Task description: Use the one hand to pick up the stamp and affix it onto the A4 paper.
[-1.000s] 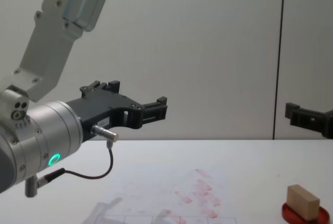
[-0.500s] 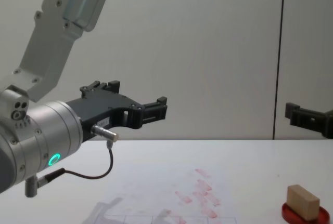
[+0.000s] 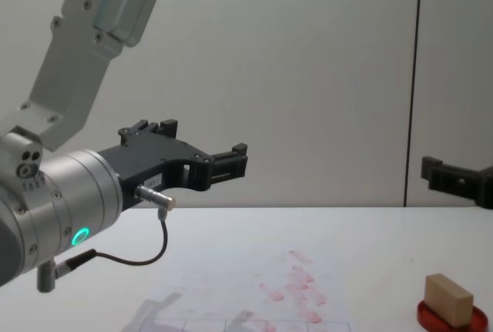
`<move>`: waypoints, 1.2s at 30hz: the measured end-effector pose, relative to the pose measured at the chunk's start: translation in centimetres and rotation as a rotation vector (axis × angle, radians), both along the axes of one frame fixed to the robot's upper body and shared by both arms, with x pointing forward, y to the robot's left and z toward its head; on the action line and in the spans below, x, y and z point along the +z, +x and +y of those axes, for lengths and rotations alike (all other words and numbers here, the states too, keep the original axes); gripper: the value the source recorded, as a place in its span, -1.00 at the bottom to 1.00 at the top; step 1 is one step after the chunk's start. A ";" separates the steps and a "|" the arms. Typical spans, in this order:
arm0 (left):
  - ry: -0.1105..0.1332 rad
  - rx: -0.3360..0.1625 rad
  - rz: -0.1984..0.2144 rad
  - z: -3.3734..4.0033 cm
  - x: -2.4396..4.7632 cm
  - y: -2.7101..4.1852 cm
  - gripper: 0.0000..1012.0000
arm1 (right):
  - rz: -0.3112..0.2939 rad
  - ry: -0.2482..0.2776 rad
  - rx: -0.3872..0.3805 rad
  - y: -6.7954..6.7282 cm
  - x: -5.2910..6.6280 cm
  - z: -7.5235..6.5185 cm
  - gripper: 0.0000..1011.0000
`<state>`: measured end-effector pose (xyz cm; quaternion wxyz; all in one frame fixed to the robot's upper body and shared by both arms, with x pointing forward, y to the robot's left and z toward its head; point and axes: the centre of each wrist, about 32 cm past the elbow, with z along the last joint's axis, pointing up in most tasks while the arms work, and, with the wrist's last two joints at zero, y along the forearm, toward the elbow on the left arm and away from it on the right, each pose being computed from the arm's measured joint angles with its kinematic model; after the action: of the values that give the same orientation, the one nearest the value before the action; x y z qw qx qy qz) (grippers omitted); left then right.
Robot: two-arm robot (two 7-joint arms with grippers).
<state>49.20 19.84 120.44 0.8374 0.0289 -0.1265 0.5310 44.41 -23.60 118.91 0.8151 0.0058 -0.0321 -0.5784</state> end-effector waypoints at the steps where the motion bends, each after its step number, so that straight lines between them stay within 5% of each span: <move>1: 0.000 0.000 0.000 0.00 0.00 0.00 0.96 | 0.010 -0.005 -0.004 0.0 0.0 0.1 0.98; 29: 0.000 0.000 0.000 0.00 0.00 0.00 0.96 | 0.285 -0.069 -0.101 1.1 -0.7 2.9 0.97; 36: 0.000 0.000 0.000 0.00 0.00 0.00 0.96 | 0.333 -0.083 -0.106 1.4 -1.2 3.6 0.74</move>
<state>49.20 19.84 120.44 0.8374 0.0289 -0.1264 0.5310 45.83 -20.02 117.75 0.7770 -0.1253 0.0793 -0.6118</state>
